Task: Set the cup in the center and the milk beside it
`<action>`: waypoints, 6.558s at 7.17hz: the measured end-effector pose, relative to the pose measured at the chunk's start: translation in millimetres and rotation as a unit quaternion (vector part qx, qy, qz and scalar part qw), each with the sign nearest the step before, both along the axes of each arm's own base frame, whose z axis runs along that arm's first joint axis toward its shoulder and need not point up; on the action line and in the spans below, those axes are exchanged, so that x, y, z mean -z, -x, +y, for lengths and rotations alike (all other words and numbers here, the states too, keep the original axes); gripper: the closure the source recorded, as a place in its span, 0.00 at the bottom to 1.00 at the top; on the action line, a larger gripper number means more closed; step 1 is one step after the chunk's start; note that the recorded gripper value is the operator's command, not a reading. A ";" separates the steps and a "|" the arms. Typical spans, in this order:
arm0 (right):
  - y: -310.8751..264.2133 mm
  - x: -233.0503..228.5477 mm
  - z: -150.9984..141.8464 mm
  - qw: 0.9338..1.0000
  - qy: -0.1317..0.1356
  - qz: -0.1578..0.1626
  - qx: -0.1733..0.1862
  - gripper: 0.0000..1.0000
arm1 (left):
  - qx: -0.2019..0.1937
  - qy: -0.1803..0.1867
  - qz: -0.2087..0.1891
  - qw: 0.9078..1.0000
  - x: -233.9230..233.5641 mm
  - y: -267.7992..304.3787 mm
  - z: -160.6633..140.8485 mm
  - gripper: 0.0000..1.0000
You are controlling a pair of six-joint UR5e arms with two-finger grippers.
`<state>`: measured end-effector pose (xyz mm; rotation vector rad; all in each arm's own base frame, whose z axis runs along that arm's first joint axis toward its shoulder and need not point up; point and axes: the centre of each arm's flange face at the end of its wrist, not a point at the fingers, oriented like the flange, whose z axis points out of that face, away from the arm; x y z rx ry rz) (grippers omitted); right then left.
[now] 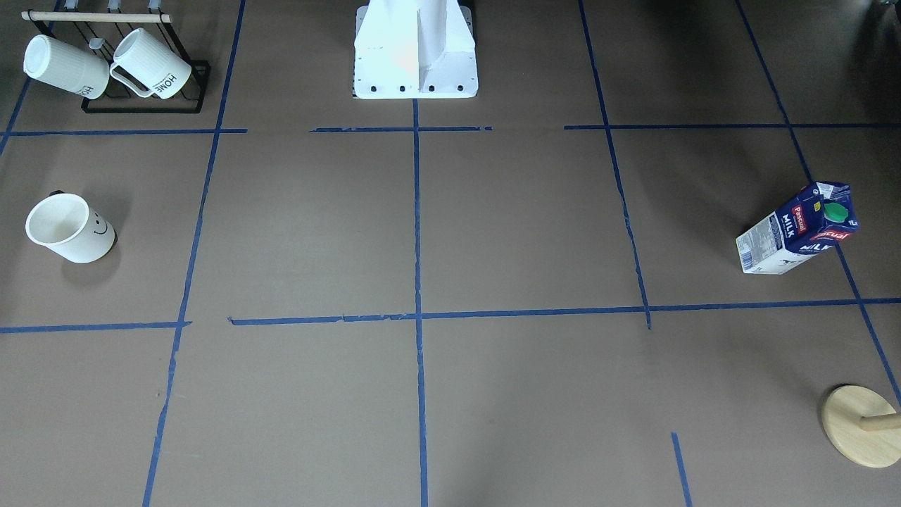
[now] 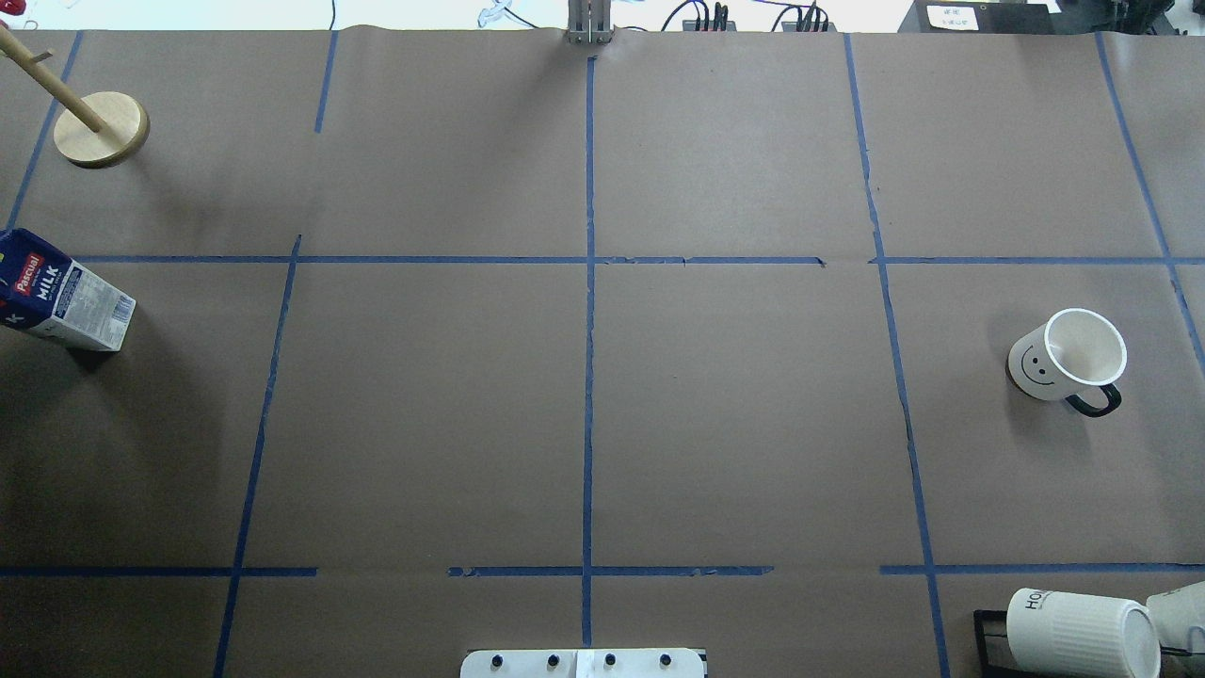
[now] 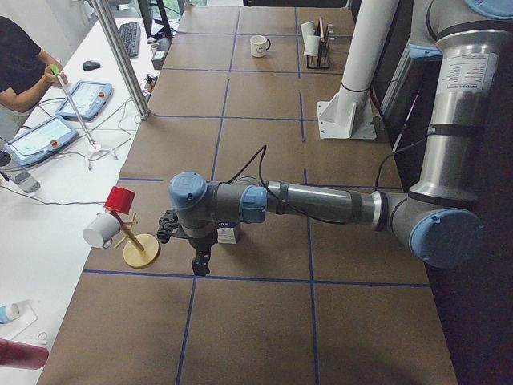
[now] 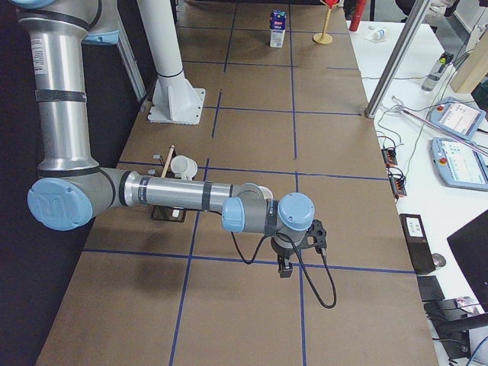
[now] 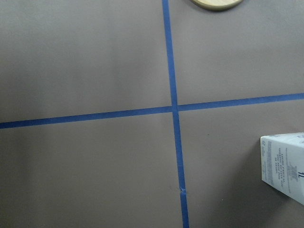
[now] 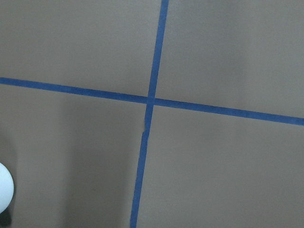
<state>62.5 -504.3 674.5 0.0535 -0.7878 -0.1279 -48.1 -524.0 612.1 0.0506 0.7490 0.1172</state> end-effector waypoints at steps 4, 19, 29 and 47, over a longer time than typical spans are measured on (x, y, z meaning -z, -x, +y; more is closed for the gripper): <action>2.3 -12.8 18.0 0.999 -0.033 -0.007 0.003 0.00 | -0.004 -0.009 0.003 1.000 -0.2 -2.5 4.4 0.00; 239.3 78.0 40.7 1.000 0.023 0.018 -0.003 1.00 | -0.005 -0.032 0.006 0.999 8.5 -16.1 1.8 0.00; 577.6 493.9 -4.4 0.977 0.122 -0.090 -0.153 0.97 | -0.005 -0.035 0.029 0.999 13.9 -20.2 2.2 0.00; 247.0 293.5 -47.6 0.982 0.074 -0.095 -0.144 0.00 | 0.017 0.043 0.021 0.999 358.4 -271.7 -28.4 0.97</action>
